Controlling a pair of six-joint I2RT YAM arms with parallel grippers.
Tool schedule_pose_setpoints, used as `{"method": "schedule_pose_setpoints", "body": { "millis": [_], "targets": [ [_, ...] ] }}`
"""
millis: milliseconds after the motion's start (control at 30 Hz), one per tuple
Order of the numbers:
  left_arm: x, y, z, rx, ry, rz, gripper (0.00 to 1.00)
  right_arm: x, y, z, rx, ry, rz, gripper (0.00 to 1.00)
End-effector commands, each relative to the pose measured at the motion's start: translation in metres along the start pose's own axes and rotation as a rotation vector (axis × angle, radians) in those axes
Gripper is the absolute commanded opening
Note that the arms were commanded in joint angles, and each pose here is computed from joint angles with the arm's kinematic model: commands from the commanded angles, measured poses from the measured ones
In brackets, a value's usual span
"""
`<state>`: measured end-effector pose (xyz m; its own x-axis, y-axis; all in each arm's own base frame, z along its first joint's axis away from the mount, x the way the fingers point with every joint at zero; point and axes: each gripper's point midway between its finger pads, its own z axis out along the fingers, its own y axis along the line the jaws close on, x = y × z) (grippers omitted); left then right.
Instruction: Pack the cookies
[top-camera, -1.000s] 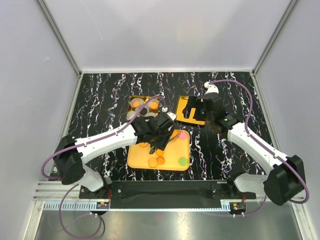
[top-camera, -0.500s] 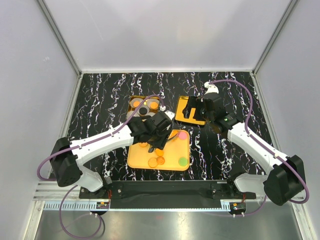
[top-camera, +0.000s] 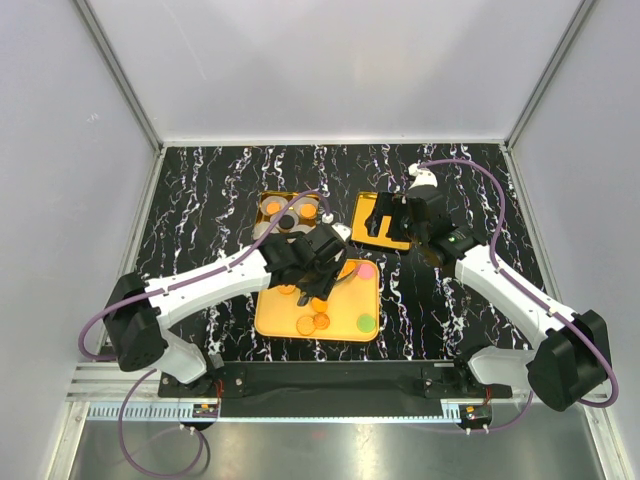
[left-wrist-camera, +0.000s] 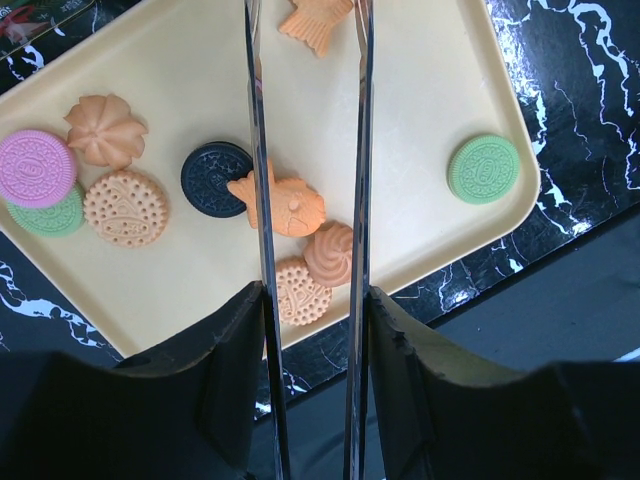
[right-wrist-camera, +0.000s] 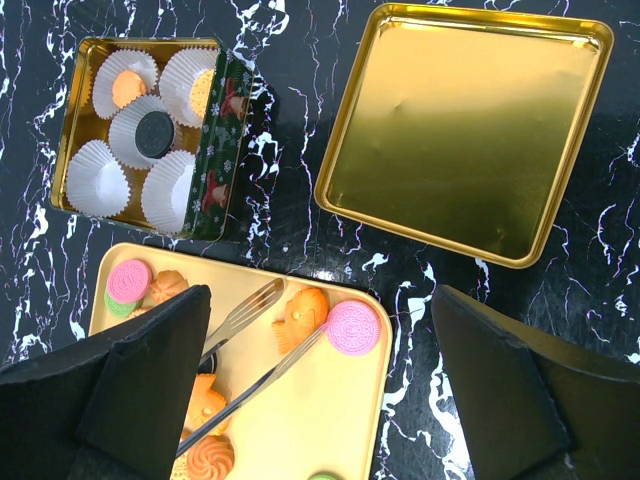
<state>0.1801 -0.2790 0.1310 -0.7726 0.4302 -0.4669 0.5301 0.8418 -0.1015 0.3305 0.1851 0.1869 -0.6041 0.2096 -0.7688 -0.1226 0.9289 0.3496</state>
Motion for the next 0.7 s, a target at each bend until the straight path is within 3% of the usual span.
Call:
{"method": "schedule_pose_setpoints", "body": {
  "millis": [0,667],
  "targets": [
    [-0.008,-0.007,0.000,0.029,-0.030,0.011,0.46,-0.021,0.007,-0.006,-0.013,-0.062,-0.001,1.00],
    [-0.016,-0.002,-0.008,0.008,-0.054,0.022,0.37,-0.022,0.008,-0.006,-0.013,-0.063,-0.003,1.00]
  ]
}}
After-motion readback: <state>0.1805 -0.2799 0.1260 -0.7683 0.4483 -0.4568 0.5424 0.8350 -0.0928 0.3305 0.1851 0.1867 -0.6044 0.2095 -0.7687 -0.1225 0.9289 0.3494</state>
